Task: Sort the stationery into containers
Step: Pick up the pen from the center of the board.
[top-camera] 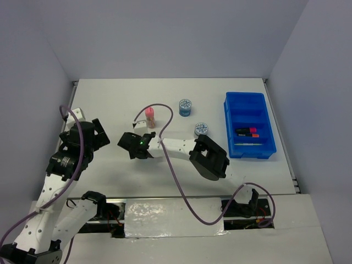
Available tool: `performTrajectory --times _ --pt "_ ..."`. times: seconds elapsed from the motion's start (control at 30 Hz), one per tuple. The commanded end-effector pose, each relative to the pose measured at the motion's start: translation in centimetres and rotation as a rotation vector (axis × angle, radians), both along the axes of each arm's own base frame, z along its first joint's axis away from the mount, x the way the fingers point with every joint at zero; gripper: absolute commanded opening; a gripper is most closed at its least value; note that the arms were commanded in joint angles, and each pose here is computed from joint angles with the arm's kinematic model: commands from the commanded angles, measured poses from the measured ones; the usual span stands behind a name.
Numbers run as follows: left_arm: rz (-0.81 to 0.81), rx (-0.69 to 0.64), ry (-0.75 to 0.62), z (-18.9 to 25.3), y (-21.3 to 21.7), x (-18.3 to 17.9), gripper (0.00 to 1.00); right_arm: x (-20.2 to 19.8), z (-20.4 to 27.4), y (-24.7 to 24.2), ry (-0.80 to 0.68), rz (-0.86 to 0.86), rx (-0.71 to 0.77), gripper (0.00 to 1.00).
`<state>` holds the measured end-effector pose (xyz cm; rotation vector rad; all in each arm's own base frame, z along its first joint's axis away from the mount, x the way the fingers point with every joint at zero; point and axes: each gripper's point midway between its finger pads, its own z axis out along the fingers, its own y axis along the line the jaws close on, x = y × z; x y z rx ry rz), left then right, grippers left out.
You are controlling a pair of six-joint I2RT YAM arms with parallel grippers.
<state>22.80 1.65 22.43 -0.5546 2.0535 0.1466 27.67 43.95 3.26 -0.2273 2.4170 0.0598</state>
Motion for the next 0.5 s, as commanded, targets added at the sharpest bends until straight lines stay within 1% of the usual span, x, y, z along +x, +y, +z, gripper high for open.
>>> performTrajectory --times 0.0,0.03,0.1,0.13,0.17,0.23,0.3,0.33,0.4,0.43,0.47 --pt "-0.011 -0.01 -0.051 1.3 -0.2 0.7 0.99 0.6 0.3 1.2 0.003 0.002 0.077 0.9" --pt "-0.013 -0.01 -0.05 1.3 -0.2 0.7 0.99 0.5 -0.1 1.2 0.014 0.008 0.076 0.87" --pt "-0.014 -0.012 -0.055 1.3 -0.2 0.6 0.99 0.7 -1.1 1.1 0.037 0.012 0.075 0.79" --pt "-0.015 -0.012 -0.054 1.3 -0.3 0.6 0.99 0.8 -1.4 1.0 0.048 0.018 0.076 0.74" --pt "-0.016 -0.012 -0.055 1.3 -0.2 0.6 0.99 0.9 -1.8 0.7 0.06 0.012 0.073 0.66" --pt "-0.016 -0.012 -0.055 1.3 -0.2 0.6 0.99 0.8 -2.0 0.5 0.072 0.02 0.079 0.62" --pt "-0.018 -0.012 -0.056 1.3 -0.3 0.6 0.99 0.7 -2.1 0.1 0.077 0.026 0.092 0.52" --pt "-0.019 -0.012 -0.056 1.3 -0.3 0.6 0.99 0.5 -2.4 -0.6 0.085 0.023 0.08 0.44" --pt "-0.019 -0.012 -0.056 1.3 -0.3 0.6 0.99 0.6 -1.4 -0.7 0.072 0.033 0.101 0.36" --pt "-0.019 -0.013 -0.059 1.4 -0.3 0.6 0.99 0.1 -0.5 -1.1 0.075 0.075 0.109 0.28" --pt "-0.021 -0.013 -0.06 1.4 -0.3 0.6 0.99 0.3 0.8 -0.2 0.046 0.111 0.161 0.21"
